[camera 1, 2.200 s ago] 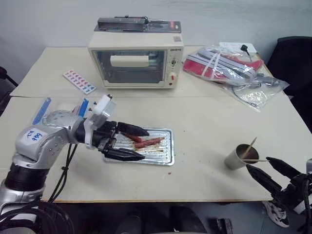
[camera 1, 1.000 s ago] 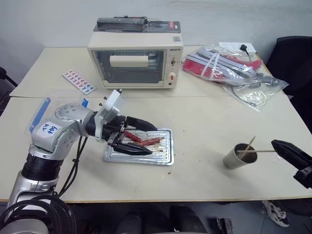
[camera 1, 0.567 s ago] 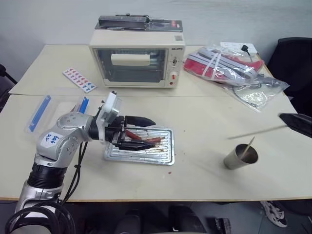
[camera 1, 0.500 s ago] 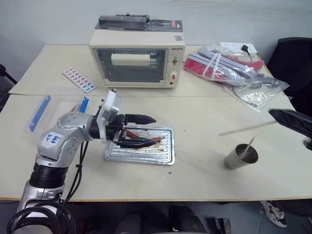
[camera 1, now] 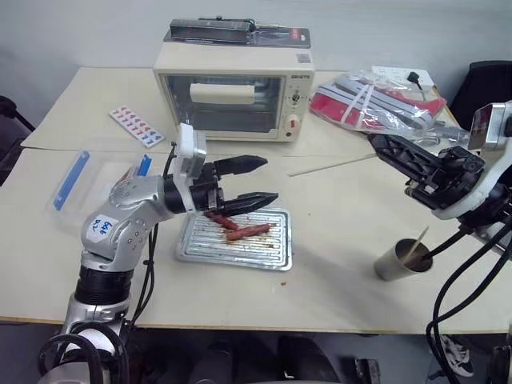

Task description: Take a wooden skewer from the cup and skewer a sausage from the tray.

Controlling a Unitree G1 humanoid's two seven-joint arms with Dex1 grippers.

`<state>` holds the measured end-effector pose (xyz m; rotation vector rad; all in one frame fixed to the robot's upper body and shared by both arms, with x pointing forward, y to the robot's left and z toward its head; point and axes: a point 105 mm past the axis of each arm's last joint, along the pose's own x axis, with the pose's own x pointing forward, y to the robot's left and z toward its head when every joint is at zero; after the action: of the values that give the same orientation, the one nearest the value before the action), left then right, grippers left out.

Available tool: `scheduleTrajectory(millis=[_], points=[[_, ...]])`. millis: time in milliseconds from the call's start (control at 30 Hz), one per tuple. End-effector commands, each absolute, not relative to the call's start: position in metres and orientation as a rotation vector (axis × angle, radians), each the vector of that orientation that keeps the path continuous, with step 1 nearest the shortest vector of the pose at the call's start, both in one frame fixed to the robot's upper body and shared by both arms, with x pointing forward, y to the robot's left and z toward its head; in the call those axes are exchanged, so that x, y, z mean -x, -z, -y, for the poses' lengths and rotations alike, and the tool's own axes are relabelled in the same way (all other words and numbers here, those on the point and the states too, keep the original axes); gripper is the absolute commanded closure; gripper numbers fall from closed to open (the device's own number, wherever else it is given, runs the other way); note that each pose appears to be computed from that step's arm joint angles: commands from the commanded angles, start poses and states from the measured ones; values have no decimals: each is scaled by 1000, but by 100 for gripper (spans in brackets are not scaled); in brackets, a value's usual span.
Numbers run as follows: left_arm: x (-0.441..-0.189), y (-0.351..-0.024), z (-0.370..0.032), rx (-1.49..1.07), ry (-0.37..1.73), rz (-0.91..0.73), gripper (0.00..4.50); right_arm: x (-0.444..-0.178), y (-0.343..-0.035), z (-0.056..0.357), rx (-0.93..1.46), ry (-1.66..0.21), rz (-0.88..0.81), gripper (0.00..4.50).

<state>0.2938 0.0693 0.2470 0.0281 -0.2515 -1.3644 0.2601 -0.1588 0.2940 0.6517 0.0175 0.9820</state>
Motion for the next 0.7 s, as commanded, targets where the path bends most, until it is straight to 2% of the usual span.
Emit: scheduleTrajectory(millis=[33, 100, 300, 700], points=[[-290, -262, -64, -40, 1354, 335, 87, -257, -301, 156, -659, -1012, 7, 450], [-289, -262, -62, -24, 1365, 337, 119, -257, -302, 154, -665, -1014, 16, 450], [-284, -257, -53, -18, 1406, 331, 254, -255, -304, 144, -693, -1029, 45, 450], [-286, -265, -36, 0, 1441, 385, 254, -253, -297, 149, -688, -1047, 14, 450]])
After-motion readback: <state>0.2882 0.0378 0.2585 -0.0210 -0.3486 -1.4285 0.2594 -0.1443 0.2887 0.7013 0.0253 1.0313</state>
